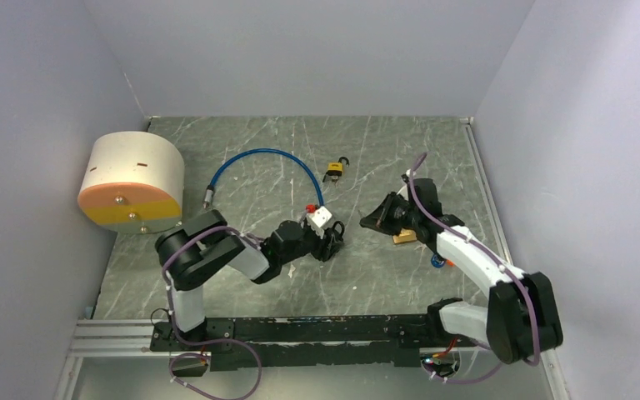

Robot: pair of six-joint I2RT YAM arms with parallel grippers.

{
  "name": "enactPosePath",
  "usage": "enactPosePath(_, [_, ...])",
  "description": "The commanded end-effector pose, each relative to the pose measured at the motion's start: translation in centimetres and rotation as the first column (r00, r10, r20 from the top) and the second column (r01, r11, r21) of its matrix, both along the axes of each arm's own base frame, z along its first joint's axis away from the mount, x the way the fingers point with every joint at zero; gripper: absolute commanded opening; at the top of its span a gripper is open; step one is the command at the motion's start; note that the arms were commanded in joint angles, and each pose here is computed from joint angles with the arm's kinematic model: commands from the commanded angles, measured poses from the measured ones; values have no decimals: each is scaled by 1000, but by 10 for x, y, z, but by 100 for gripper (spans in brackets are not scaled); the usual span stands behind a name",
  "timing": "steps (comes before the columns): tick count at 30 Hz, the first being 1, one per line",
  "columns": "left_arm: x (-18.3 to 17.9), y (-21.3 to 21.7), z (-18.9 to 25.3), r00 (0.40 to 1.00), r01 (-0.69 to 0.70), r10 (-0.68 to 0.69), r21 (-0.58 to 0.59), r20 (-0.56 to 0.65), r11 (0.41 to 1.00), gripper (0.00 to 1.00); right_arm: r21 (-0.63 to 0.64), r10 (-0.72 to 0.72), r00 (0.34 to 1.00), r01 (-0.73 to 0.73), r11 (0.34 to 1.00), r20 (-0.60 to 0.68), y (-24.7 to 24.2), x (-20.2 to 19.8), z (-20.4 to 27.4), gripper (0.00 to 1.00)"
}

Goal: Unlock with the key
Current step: Place the lock at the center of the board.

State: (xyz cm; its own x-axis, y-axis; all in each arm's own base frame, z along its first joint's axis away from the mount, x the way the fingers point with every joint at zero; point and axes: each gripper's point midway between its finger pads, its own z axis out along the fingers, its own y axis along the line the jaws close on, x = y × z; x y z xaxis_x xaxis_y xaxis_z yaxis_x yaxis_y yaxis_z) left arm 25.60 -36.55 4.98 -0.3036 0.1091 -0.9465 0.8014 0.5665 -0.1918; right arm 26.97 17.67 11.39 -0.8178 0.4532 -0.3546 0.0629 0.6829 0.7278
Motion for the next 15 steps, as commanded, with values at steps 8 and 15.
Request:
enactPosePath(8, [6,-10,30,956,-48,95,-173,276,984,17,-70,120,992,-123,990,-45,13,22,-27,0])
enactPosePath(15, [-12,6,-1,976,-47,70,-114,207,992,54,-57,171,984,-174,983,-57,37,19,-26,0])
